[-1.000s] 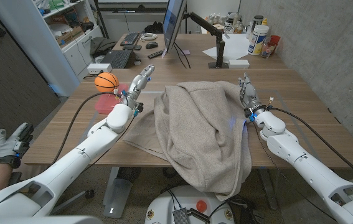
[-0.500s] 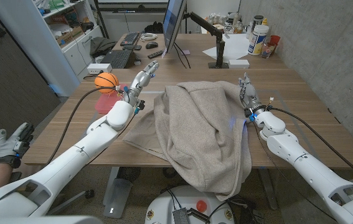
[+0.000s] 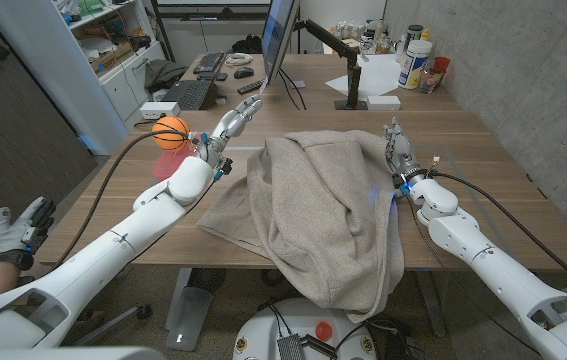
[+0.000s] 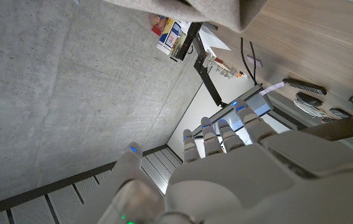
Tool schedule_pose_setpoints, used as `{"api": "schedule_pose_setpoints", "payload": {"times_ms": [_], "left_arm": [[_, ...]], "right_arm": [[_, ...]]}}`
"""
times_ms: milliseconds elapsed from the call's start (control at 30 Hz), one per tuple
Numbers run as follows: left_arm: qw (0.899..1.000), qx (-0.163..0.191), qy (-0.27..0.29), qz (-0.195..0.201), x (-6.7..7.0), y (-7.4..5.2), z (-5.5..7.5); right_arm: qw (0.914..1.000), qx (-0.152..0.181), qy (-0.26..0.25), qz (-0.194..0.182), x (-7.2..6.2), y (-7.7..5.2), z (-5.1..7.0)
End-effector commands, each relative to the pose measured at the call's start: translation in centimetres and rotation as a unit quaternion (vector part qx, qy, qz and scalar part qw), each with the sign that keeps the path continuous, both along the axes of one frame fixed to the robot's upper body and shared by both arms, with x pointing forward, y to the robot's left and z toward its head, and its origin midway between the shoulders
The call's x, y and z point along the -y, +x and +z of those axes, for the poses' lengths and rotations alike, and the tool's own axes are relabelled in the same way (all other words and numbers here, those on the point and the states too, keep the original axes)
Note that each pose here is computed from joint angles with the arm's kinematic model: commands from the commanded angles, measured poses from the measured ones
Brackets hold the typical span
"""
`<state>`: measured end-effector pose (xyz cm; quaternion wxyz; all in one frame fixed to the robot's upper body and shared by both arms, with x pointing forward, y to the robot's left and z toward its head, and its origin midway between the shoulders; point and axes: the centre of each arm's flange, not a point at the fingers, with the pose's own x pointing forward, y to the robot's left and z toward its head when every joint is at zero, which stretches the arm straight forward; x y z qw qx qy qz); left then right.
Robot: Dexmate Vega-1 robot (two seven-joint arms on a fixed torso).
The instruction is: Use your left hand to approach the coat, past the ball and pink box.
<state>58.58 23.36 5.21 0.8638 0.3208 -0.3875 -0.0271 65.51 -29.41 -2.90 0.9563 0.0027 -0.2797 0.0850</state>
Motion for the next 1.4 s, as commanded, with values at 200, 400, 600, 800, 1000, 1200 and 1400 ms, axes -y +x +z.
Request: {"api": "schedule_pose_setpoints", "payload": {"times_ms": [200,400,600,800,1000,1200,1400], "left_arm": [[0.998,0.048,0.033,0.008,1.3,-2.2,0.5],[0.997,0.067,0.033,0.012,1.7,-2.5,0.6],[0.996,0.077,0.044,0.018,2.0,-2.8,1.0],[0.995,0.081,0.059,0.023,2.5,-2.9,1.2],[0.993,0.095,0.058,0.027,2.9,-3.1,1.4],[0.991,0.107,0.072,0.037,3.5,-3.2,1.5],[0.985,0.118,0.113,0.061,4.3,-3.4,1.6]], "right_arm": [[1.0,0.001,-0.002,0.0,-0.1,0.0,0.0],[1.0,0.002,-0.002,0.001,-0.1,0.0,0.0],[1.0,0.003,-0.001,0.001,-0.1,0.0,0.1],[1.0,0.005,-0.002,0.0,-0.1,0.0,0.1],[1.0,0.004,0.002,-0.002,0.1,0.0,0.1],[1.0,0.005,-0.001,-0.001,0.0,0.0,0.1],[1.0,0.003,-0.001,-0.001,-0.1,0.0,0.1]]}}
